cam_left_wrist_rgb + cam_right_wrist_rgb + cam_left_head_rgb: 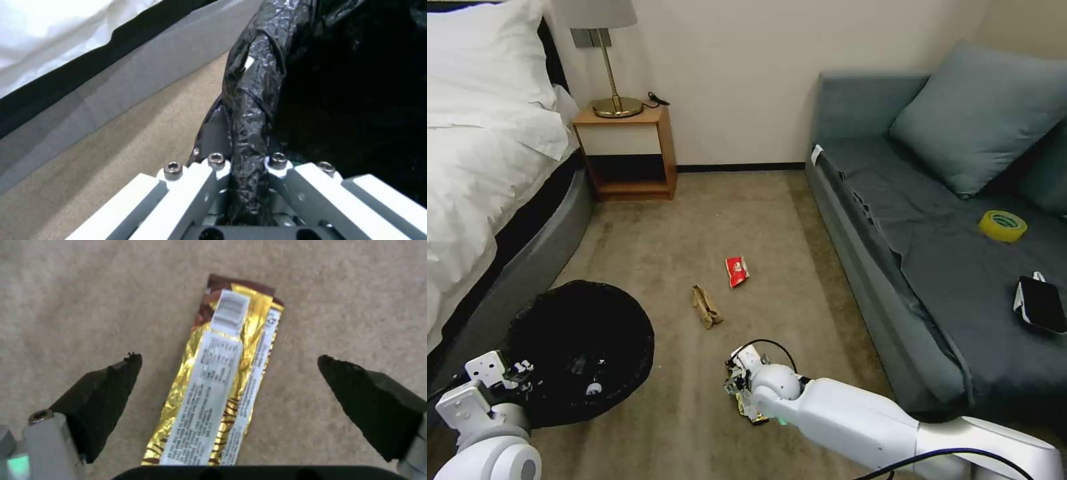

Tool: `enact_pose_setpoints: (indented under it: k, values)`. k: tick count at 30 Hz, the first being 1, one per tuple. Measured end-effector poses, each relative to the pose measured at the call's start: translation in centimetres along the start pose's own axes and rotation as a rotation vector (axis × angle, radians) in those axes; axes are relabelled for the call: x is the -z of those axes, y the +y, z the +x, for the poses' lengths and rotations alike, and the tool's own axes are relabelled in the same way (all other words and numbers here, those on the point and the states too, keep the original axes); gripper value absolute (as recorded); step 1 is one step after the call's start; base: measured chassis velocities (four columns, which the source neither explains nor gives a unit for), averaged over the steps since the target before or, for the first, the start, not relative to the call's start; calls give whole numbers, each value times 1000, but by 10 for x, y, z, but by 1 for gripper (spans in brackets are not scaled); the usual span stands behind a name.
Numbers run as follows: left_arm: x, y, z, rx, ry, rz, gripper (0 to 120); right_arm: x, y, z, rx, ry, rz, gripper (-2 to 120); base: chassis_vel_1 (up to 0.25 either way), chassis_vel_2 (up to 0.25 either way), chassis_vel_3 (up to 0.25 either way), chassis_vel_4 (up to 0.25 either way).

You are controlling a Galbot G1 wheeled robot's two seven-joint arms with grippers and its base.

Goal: Pick up the trash bin, then pick up the garbage on the floor and place it into the trash bin.

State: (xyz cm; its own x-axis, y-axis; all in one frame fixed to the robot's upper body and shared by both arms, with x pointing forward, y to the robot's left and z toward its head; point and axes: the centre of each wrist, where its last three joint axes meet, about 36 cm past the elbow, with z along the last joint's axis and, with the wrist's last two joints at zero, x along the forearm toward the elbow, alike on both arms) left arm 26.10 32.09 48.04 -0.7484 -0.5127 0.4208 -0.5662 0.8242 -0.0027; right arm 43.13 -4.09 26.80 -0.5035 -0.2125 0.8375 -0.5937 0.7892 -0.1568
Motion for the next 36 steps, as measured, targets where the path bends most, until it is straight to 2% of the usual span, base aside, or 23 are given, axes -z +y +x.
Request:
enact_pose_setpoints:
  k: [21, 36]
  values:
    - [2, 2, 5, 6, -7, -1, 2, -32, -1, -31, -46, 14, 19, 100, 0, 0, 0, 0]
    - [1, 1, 5, 9, -4, -4, 2, -35, 5, -27, -31, 3, 8, 100, 0, 0, 0, 0]
